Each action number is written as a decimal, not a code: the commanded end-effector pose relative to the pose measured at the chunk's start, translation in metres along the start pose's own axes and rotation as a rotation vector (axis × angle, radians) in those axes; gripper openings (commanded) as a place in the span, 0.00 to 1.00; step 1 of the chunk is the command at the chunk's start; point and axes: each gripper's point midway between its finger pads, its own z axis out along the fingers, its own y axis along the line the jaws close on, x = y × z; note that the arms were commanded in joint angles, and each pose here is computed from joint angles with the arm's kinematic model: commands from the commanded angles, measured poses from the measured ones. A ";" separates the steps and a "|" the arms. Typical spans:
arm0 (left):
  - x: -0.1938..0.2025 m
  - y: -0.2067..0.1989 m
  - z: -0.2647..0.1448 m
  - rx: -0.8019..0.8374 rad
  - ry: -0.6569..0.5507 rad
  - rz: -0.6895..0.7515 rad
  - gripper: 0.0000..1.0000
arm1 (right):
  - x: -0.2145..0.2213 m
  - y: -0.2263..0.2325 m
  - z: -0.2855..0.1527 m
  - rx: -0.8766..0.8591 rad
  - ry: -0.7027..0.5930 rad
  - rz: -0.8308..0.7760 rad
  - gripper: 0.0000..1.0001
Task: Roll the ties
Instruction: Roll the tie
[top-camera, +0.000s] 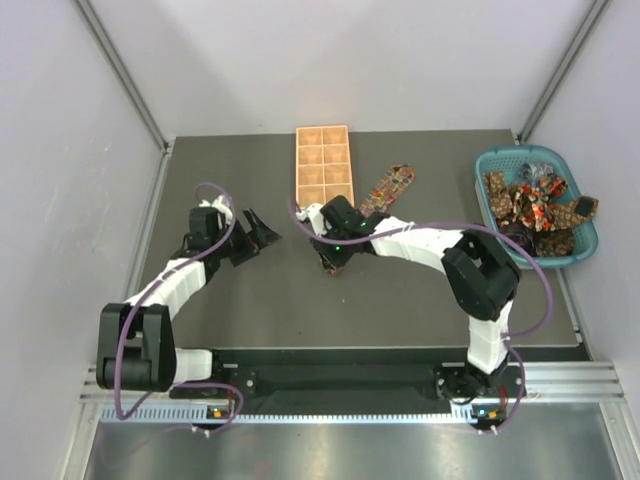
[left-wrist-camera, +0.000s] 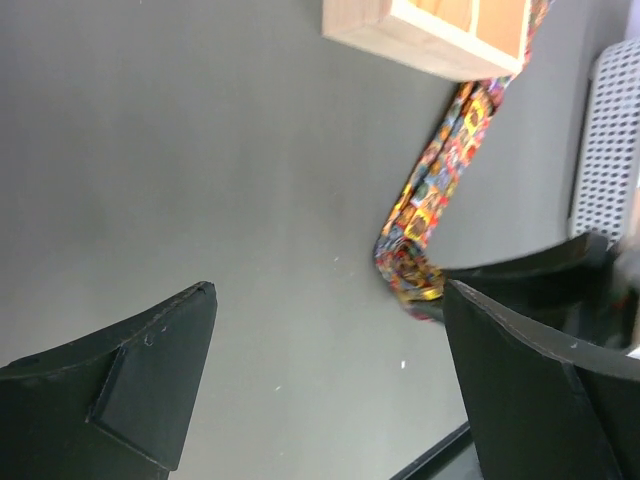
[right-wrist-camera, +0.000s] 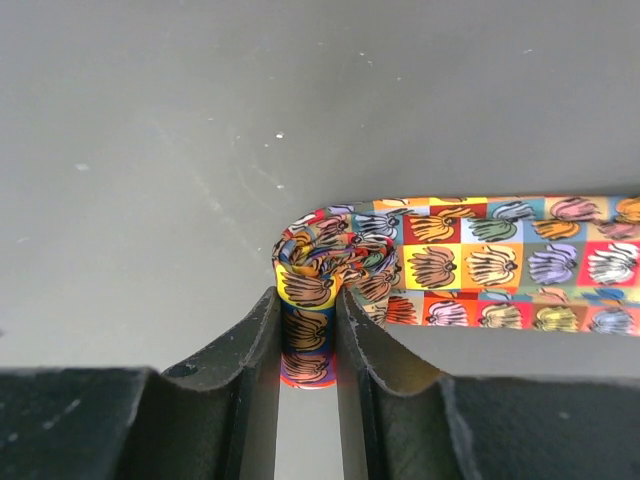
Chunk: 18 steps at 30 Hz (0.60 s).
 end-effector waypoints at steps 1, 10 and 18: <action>-0.008 -0.011 0.002 0.026 -0.068 0.099 0.99 | -0.019 0.021 -0.007 -0.253 -0.047 0.085 0.12; 0.021 -0.037 0.025 -0.010 -0.044 0.341 0.99 | -0.014 0.009 0.000 -0.483 0.004 0.218 0.14; 0.043 -0.055 0.042 -0.016 -0.016 0.569 0.98 | -0.005 -0.024 0.007 -0.564 0.036 0.329 0.14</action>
